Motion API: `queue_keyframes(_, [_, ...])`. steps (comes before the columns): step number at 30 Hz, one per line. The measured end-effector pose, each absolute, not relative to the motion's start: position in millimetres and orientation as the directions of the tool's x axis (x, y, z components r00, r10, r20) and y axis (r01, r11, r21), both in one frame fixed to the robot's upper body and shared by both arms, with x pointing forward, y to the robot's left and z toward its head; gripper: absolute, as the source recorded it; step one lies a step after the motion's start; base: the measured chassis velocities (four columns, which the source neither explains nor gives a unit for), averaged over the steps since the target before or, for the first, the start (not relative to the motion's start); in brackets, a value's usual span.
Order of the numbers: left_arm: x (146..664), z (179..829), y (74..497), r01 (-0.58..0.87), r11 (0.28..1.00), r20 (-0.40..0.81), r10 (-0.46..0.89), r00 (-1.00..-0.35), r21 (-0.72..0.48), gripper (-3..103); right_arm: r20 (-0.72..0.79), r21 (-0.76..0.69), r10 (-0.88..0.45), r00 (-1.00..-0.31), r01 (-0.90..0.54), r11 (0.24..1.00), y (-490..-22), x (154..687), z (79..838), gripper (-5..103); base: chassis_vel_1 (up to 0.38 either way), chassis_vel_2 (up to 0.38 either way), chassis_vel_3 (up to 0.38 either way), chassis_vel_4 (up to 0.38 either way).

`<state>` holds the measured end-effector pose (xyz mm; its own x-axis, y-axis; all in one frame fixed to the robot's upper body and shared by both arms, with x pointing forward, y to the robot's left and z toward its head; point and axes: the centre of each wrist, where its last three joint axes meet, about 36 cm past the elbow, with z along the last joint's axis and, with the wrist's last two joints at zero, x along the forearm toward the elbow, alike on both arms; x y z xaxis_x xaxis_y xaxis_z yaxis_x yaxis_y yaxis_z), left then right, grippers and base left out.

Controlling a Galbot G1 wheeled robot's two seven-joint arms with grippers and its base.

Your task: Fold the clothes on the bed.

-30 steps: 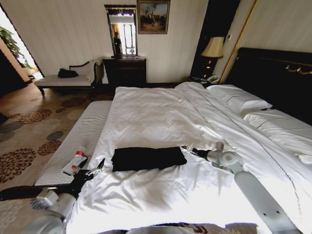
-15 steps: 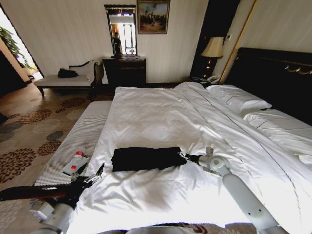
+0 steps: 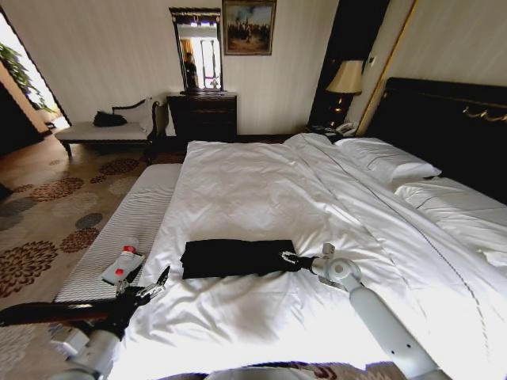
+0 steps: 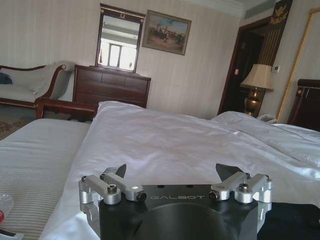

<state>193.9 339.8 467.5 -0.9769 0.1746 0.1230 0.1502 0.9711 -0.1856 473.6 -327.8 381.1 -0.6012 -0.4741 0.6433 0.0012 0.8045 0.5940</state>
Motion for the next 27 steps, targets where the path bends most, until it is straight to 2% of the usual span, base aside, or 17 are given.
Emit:
queue_keyframes(2, [195.1, 466.4, 338.1, 0.153, 0.97, 0.119, 0.178, -0.977, -0.189, 100, 0.639, 0.595, -0.475, -0.605, -0.004, 0.804, -328.6, 473.0, 384.3, 65, 0.0, 0.0, 0.0, 0.0])
queue_keyframes(4, [195.8, 466.1, 337.5, 0.156, 0.97, 0.117, 0.179, -0.977, -0.188, 100, 0.636, 0.596, -0.477, -0.606, -0.005, 0.803, -328.4, 472.7, 385.2, 65, 0.0, 0.0, 0.0, 0.0])
queue_keyframes(8, [198.4, 464.6, 338.2, 0.159, 0.972, 0.112, 0.179, -0.977, -0.171, 100, 0.627, 0.604, -0.484, -0.61, -0.012, 0.797, -326.3, 469.8, 387.2, 42, 0.0, 0.0, 0.0, 0.0])
queue_keyframes(10, [198.3, 463.9, 338.2, 0.157, 0.973, 0.112, 0.177, -0.978, -0.171, 100, 0.625, 0.606, -0.487, -0.61, -0.014, 0.795, -325.5, 468.7, 387.5, 42, 0.0, 0.0, 0.0, 0.0])
queue_keyframes(11, [198.2, 463.1, 337.5, 0.155, 0.972, 0.112, 0.176, -0.978, -0.175, 100, 0.622, 0.611, -0.491, -0.61, -0.016, 0.792, -323.8, 466.7, 387.4, 32, 0.0, 0.0, 0.0, 0.0])
queue_keyframes(16, [197.5, 462.3, 336.0, 0.151, 0.972, 0.111, 0.173, -0.979, -0.182, 100, 0.619, 0.615, -0.498, -0.607, -0.02, 0.788, -320.8, 462.4, 386.8, 21, 0.0, 0.0, 0.0, 0.0])
queue_keyframes(17, [197.0, 462.5, 335.6, 0.149, 0.972, 0.111, 0.172, -0.979, -0.183, 100, 0.617, 0.617, -0.501, -0.607, -0.023, 0.787, -319.6, 461.2, 387.4, 11, 0.0, 0.0, 0.0, 0.0])
queue_keyframes(19, [196.6, 462.5, 335.7, 0.148, 0.972, 0.112, 0.17, -0.979, -0.183, 100, 0.616, 0.617, -0.502, -0.607, -0.024, 0.787, -319.0, 460.9, 387.8, 11, 0.0, 0.0, 0.0, 0.0])
queue_keyframes(21, [195.5, 462.4, 337.1, 0.144, 0.973, 0.111, 0.165, -0.98, -0.178, 100, 0.611, 0.62, -0.505, -0.609, -0.029, 0.784, -317.0, 460.7, 389.8, 6, 0.0, 0.0, 0.0, 0.0])
queue_keyframes(27, [190.7, 460.5, 342.3, 0.129, 0.977, 0.105, 0.148, -0.984, -0.167, 100, 0.578, 0.654, -0.527, -0.623, -0.033, 0.755, -305.0, 458.3, 396.0, 6, 0.0, 0.0, 0.0, 0.0])
